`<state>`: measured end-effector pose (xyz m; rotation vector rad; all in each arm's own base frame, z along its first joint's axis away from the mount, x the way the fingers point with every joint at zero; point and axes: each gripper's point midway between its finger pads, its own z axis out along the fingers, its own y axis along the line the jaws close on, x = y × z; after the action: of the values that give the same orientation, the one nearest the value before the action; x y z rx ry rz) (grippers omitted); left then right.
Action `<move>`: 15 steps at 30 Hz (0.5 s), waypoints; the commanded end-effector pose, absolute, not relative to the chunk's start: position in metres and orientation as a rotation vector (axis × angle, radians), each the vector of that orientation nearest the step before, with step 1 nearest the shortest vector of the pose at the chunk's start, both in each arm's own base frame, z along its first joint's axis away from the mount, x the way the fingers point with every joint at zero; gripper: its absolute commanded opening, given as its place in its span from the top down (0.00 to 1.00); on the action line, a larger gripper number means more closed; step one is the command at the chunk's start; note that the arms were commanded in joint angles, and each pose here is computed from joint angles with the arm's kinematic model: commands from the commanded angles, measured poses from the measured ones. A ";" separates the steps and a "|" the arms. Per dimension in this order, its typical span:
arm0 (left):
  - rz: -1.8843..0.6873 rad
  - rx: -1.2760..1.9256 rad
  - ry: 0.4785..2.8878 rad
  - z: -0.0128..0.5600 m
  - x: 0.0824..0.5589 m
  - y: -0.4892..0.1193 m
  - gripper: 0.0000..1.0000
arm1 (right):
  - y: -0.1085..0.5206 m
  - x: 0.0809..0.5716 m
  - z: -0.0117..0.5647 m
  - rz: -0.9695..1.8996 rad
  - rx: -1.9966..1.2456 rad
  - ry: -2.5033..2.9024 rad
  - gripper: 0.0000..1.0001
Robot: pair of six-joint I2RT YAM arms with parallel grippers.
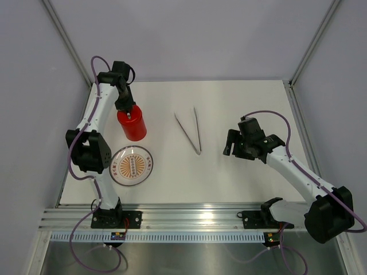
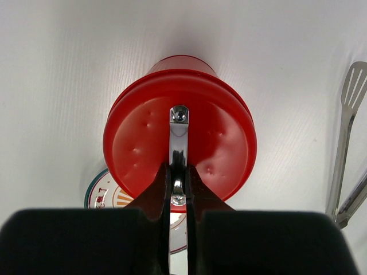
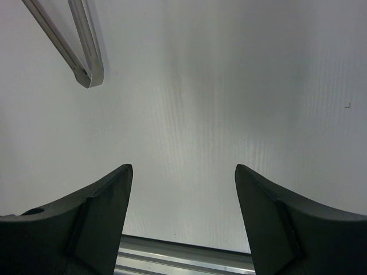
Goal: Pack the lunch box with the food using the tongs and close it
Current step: Close the box lid on the packing box.
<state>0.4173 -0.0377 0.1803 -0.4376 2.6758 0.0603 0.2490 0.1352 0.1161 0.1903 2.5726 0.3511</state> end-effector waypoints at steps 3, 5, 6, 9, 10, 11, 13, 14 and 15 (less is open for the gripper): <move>0.021 -0.462 2.704 0.161 0.416 -0.037 1.00 | 0.140 0.256 0.137 0.394 0.188 2.519 0.21; 0.019 -0.474 2.712 0.156 0.415 -0.035 1.00 | 0.139 0.255 0.135 0.389 0.187 2.524 0.21; 0.017 -0.476 2.716 0.154 0.415 -0.035 1.00 | 0.138 0.254 0.135 0.390 0.187 2.523 0.21; 0.022 -0.475 2.726 0.149 0.415 -0.034 1.00 | 0.137 0.254 0.134 0.384 0.190 2.523 0.21; 0.023 -0.473 2.728 0.149 0.415 -0.034 1.00 | 0.137 0.253 0.135 0.384 0.190 2.523 0.21; 0.024 -0.471 2.730 0.148 0.415 -0.034 1.00 | 0.137 0.253 0.135 0.388 0.189 2.524 0.21; 0.025 -0.467 2.731 0.148 0.416 -0.034 0.97 | 0.138 0.253 0.135 0.388 0.191 2.524 0.21; 0.026 -0.465 2.733 0.148 0.416 -0.034 0.93 | 0.138 0.253 0.136 0.392 0.190 2.521 0.21; 0.025 -0.463 2.732 0.148 0.416 -0.034 0.89 | 0.138 0.254 0.137 0.393 0.192 2.520 0.21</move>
<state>0.4217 -0.0353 0.1789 -0.4614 2.6421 0.0155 0.2481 0.1348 0.1185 0.1902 2.5685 0.3530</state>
